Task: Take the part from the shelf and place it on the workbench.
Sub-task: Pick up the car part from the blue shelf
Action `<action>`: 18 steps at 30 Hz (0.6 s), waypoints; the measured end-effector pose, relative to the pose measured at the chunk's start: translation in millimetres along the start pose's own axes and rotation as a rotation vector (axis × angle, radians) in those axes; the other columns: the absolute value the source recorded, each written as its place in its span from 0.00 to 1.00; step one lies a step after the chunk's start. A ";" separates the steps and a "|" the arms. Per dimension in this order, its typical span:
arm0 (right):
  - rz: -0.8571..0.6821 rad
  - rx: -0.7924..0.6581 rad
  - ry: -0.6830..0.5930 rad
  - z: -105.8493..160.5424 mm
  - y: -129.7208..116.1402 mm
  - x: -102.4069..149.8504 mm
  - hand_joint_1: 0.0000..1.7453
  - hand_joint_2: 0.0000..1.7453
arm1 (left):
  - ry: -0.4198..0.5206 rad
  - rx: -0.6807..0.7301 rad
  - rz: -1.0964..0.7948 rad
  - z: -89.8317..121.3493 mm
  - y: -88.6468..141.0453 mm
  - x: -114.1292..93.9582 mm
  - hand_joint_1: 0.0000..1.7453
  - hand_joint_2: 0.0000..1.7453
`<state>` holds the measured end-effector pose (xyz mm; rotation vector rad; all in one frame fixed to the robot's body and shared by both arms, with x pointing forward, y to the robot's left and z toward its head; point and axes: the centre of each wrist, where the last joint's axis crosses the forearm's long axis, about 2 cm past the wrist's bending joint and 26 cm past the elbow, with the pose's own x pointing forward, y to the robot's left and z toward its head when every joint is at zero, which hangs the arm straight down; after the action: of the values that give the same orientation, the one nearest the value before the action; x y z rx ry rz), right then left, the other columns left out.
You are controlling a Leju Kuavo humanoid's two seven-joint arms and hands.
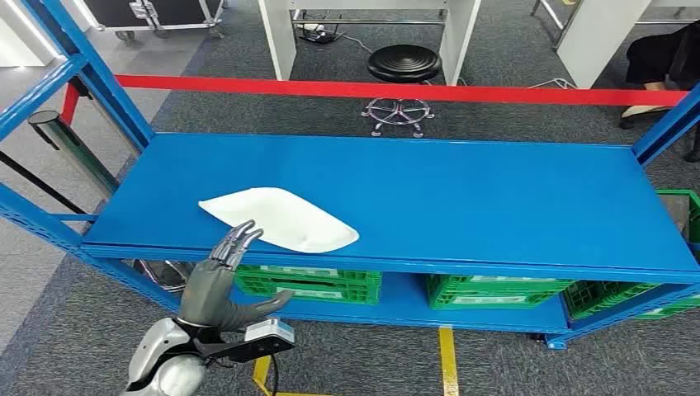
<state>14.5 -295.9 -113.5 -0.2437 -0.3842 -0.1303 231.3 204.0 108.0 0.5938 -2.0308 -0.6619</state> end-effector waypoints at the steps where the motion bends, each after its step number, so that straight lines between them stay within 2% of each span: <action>1: 0.002 0.001 0.000 0.0 0.0 0.1 0.00 1.00 | -0.001 -0.001 -0.017 -0.7 -0.1 -0.1 0.00 1.00; 13: 0.040 0.025 0.004 -0.9 0.4 2.6 0.00 1.00 | -0.071 -0.022 -0.368 -26.3 -9.1 7.0 0.00 1.00; 18: 0.056 0.034 0.002 -1.1 0.4 3.1 0.00 1.00 | -0.079 -0.046 -0.433 -34.0 -15.0 9.3 0.00 1.00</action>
<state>17.8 -296.0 -113.4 -0.2204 -0.3772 -0.0690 258.3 179.4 119.5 1.0075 -1.9667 -0.9956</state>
